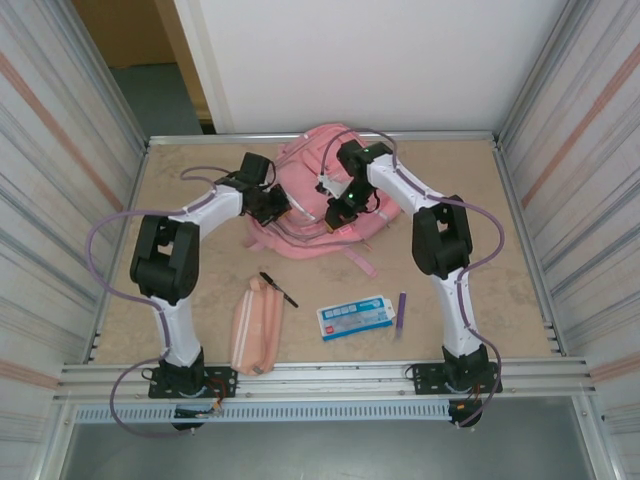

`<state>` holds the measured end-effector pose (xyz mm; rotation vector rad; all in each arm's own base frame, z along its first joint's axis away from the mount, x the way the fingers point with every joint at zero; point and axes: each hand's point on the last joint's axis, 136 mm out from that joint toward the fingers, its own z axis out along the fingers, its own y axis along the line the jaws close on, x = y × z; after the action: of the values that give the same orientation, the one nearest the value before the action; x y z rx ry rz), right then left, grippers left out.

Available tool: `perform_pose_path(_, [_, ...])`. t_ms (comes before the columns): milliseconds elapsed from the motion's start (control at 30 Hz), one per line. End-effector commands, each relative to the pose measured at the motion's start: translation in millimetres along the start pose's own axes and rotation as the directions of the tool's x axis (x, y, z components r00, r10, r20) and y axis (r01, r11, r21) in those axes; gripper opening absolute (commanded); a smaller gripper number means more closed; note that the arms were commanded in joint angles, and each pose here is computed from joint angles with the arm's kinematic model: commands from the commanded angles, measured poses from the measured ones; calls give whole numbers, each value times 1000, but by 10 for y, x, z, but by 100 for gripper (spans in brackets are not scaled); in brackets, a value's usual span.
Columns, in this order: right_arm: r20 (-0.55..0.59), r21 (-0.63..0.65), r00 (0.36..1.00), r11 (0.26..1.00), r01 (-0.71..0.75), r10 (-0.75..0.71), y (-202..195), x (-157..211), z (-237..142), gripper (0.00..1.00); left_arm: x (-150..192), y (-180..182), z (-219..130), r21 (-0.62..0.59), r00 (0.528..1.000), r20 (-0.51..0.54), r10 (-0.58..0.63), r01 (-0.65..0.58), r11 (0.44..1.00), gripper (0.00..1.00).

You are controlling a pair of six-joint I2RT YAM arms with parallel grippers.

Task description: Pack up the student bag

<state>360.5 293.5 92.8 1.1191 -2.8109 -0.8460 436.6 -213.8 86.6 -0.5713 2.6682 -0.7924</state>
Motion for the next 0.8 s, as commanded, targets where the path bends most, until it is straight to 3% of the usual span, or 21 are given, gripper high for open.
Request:
perform_pose_path(0, [9,44,1000,999,23,-23,54,31,-83,0,-46,-377,-222,96,999,20,36,-38,995,0])
perform_pose_path(100, [82,140,996,989,-40,29,-157,40,-278,20,-102,-287,-254,86,999,36,11,-14,996,0])
perform_pose_path(233, [248,111,961,982,-153,121,-378,58,-582,36,-92,-305,-294,113,1000,17,25,-27,993,0])
perform_pose_path(367, [322,89,923,963,-253,212,-651,191,-635,42,-67,-418,-311,153,999,-13,34,-32,988,0])
perform_pose_path(567, [285,52,928,963,-265,240,-719,217,-326,48,-35,-468,-353,174,999,-29,38,-33,984,0])
perform_pose_path(767, [268,8,932,967,-256,245,-715,142,-194,46,-4,-441,-353,180,999,-30,30,-24,983,0])
